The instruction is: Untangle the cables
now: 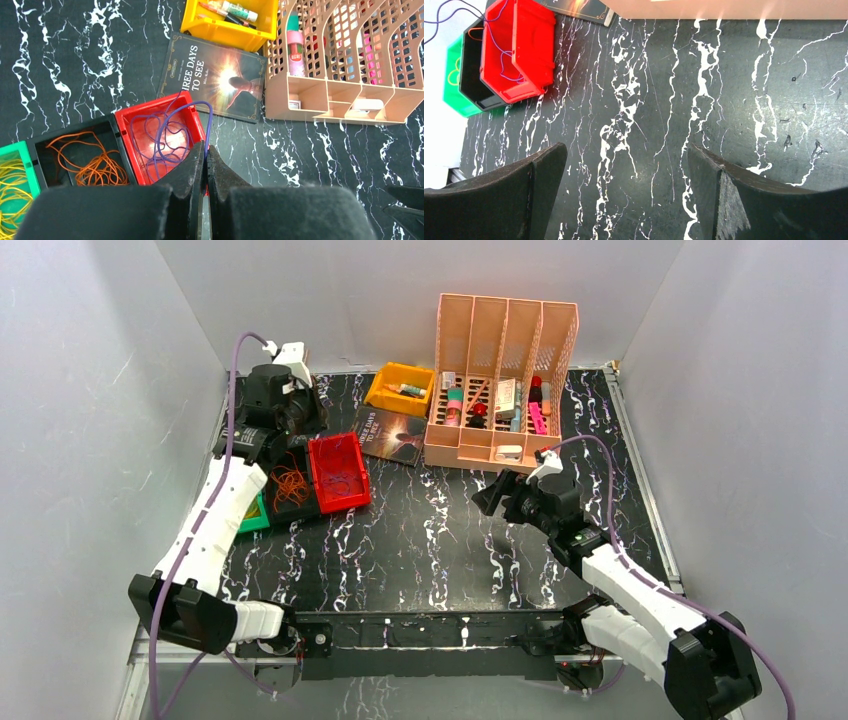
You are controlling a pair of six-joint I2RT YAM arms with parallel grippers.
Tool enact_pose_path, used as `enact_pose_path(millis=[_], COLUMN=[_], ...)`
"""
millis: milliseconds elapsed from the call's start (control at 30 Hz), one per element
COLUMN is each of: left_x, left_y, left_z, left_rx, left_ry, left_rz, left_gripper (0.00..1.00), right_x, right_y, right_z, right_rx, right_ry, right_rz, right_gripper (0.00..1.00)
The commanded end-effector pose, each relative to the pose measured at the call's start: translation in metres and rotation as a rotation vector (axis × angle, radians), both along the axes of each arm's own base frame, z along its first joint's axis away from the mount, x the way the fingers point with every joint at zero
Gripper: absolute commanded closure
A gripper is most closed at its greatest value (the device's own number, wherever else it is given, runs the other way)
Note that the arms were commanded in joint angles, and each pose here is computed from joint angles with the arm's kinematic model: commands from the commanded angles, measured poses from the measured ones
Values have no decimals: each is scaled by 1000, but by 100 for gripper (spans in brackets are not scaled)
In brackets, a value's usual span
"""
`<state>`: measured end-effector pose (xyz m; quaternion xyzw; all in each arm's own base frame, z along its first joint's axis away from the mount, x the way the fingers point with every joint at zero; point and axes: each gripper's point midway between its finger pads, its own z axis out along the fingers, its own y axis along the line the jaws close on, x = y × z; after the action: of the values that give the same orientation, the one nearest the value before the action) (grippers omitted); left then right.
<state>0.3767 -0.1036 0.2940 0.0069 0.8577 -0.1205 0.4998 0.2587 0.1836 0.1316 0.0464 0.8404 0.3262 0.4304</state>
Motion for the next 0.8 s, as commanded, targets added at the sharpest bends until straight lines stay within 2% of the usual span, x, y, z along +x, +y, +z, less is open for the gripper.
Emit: enact_pose_path(millis=[0,300,533,767], left_x=[-9,-19,-33,-27], left_y=[3,18,10,-9], left_z=[17,6,-39,-81], left_rx=[-32,43,28,-20], left_ry=[-58,-10,113,212], left_rz=[13,49,8,-55], left_gripper=[100,100,100,100], right_x=[5,5,3,3], right_y=[8,7,9,9], right_z=[14,11,7,5], right_rx=[43,39,46,40], right_ry=[-39,-30,-15,-13], right_rz=[15,15,22,21], right_gripper=[2,2,2,2])
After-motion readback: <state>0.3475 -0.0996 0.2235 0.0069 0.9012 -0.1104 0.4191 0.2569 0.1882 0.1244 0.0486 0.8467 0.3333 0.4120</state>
